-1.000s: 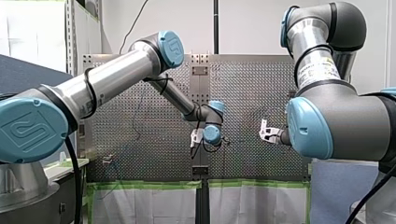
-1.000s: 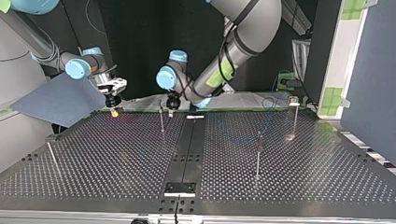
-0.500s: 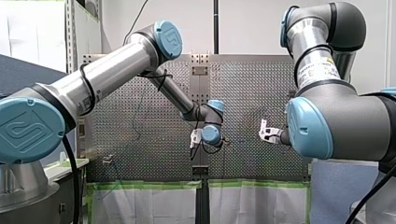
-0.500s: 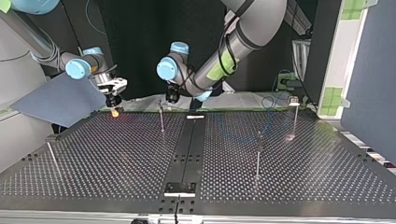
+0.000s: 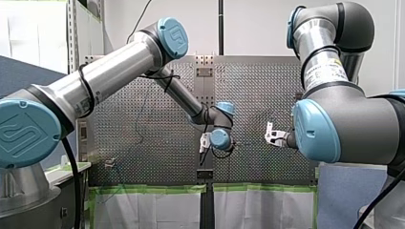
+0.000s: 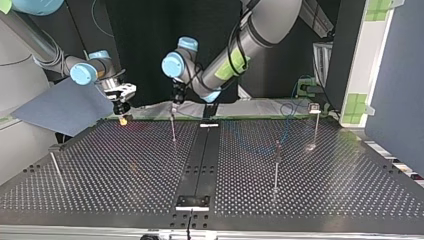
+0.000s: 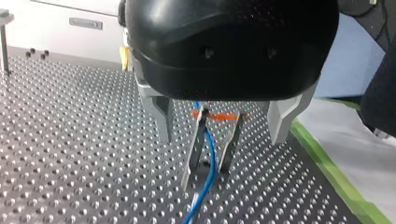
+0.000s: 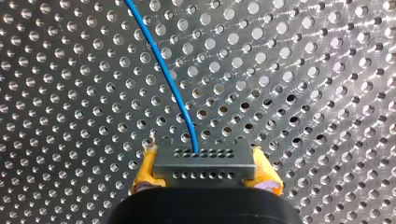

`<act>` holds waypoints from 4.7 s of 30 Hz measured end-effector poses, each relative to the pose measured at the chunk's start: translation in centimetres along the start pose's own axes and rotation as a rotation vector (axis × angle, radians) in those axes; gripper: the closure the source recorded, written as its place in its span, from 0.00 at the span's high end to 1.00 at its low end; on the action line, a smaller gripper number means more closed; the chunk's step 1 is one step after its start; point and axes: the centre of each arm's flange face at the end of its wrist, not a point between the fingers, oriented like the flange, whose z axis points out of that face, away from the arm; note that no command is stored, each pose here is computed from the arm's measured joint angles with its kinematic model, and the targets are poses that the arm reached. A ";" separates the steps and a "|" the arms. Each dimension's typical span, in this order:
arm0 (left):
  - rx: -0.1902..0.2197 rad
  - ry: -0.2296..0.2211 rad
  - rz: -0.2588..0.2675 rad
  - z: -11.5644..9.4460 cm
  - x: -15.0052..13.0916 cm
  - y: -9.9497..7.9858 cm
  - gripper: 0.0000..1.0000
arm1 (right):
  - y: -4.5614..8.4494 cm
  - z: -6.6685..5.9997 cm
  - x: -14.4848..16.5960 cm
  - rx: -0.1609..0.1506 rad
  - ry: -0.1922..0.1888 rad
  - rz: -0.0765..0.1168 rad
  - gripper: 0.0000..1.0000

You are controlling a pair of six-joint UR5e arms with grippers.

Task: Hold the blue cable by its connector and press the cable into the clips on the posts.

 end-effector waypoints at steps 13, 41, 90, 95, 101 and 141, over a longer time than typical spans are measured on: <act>0.006 -0.004 -0.023 -0.7 0.0 -1.1 1.00 | 0.0 0.0 0.0 0.000 0.000 0.002 0.00; 0.003 -0.054 -0.049 -3.8 -2.3 -2.6 1.00 | 0.2 -0.1 0.0 0.001 -0.008 0.005 0.00; -0.173 -0.255 -0.269 -15.6 -12.1 10.4 1.00 | -0.3 -0.1 -0.2 0.009 -0.013 0.008 0.00; -0.186 -0.246 -0.270 -17.8 -12.2 11.1 1.00 | -0.4 -0.1 -0.2 0.018 -0.014 0.008 0.00; -0.188 -0.237 -0.284 -20.3 -12.2 11.7 1.00 | -0.4 -0.1 -0.2 0.019 -0.015 0.008 0.00; -0.244 -0.198 -0.273 -32.3 -5.8 17.9 1.00 | -1.6 -0.2 9.9 -0.119 0.075 -0.175 0.00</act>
